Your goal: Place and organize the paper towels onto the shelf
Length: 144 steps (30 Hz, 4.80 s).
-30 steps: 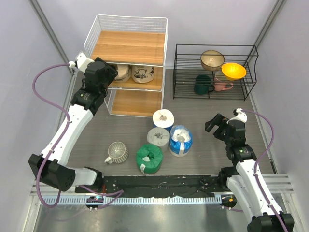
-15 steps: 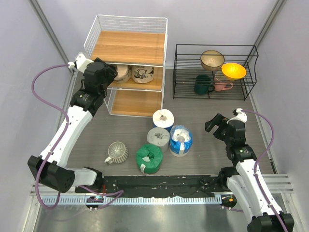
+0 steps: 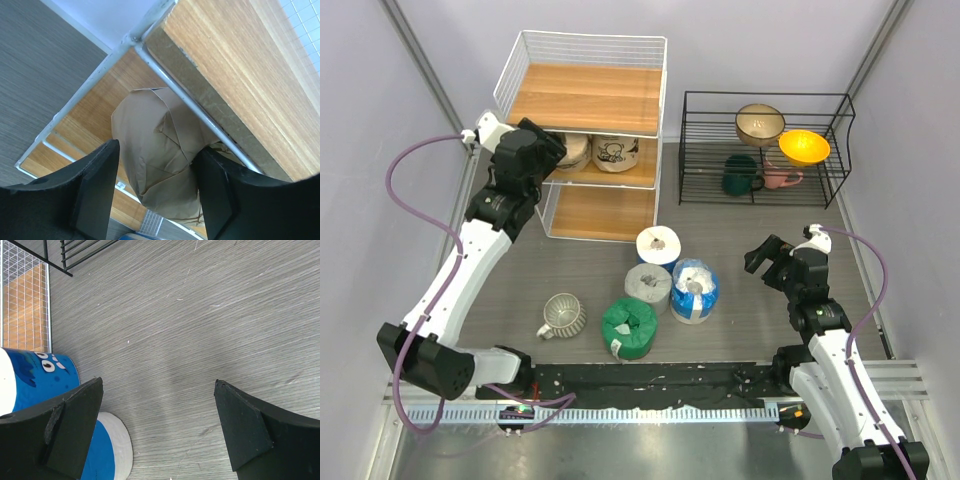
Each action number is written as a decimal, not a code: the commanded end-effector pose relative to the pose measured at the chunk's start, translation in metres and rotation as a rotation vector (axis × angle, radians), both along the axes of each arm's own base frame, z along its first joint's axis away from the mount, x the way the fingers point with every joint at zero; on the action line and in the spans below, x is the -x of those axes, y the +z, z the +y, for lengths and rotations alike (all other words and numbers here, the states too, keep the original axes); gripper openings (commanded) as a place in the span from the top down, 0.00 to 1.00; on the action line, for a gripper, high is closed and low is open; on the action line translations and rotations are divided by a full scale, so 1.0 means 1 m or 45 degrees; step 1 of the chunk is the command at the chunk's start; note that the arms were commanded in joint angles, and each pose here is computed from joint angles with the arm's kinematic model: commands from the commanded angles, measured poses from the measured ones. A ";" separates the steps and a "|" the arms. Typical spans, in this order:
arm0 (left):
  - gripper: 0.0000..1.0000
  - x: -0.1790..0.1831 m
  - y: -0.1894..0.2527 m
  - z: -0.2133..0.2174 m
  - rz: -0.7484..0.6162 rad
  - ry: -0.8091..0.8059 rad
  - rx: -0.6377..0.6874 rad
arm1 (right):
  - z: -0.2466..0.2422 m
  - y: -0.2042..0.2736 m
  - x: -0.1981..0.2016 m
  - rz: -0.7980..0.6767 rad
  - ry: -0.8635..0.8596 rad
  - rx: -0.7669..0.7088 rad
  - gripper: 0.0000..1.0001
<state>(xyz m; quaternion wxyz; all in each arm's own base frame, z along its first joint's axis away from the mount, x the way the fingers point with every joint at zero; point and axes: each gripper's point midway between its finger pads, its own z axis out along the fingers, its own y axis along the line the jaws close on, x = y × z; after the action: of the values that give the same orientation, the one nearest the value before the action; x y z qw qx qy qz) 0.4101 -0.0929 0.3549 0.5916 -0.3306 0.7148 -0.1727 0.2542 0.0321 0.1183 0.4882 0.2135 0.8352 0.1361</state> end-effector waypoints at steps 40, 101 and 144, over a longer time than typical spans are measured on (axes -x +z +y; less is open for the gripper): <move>0.23 0.003 0.052 0.020 -0.188 0.051 0.044 | 0.001 0.012 -0.006 -0.051 0.005 -0.001 0.01; 0.00 0.087 -0.016 0.078 -0.062 -0.001 0.201 | 0.003 0.010 -0.006 -0.047 0.017 -0.011 0.01; 0.15 -0.019 0.018 0.137 -0.267 -0.390 0.551 | 0.003 0.007 -0.007 -0.030 0.019 -0.006 0.02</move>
<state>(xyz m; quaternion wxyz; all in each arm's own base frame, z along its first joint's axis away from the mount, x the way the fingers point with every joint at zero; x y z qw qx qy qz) 0.4325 0.0501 0.3540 0.5310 -0.3772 0.6049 -0.4581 0.2542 0.0328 0.1136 0.4796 0.2136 0.8403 0.1350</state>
